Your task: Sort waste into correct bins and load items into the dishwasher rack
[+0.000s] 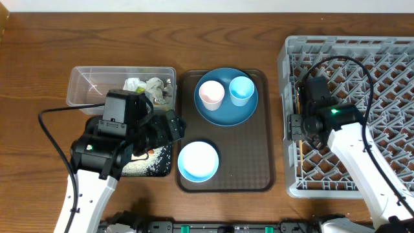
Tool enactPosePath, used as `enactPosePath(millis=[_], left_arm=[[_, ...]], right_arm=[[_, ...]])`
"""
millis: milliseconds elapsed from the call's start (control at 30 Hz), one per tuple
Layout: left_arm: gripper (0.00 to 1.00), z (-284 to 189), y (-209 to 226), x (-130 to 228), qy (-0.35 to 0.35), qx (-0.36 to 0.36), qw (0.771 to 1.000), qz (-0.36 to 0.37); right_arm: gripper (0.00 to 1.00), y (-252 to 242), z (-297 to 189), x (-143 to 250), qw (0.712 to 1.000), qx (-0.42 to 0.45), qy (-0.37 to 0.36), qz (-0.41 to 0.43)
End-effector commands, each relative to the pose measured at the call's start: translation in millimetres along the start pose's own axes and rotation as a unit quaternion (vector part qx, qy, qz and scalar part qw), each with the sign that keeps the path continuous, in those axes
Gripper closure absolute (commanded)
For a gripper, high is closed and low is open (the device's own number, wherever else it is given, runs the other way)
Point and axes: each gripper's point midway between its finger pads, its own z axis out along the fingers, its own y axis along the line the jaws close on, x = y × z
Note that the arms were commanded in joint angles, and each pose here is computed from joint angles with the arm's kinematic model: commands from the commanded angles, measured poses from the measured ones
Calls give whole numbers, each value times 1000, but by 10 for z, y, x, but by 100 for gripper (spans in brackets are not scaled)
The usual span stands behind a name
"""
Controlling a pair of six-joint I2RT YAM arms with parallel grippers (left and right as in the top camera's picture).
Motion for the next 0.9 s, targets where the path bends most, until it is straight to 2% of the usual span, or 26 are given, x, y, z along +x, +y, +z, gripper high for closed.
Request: enactPosePath(millis=[0, 367, 633, 867], left_arm=[[2, -14, -38, 0, 1, 6, 1000, 6], [2, -15, -37, -1, 1, 6, 1000, 6], [2, -15, -37, -1, 1, 6, 1000, 6], [2, -14, -38, 0, 1, 6, 1000, 6]], right_arm=[[27, -40, -42, -57, 1000, 5, -7, 5], [20, -11, -529, -44, 1000, -26, 8, 3], [18, 464, -950, 52, 982, -189, 13, 3], [18, 805, -1132, 151, 958, -283, 32, -13]])
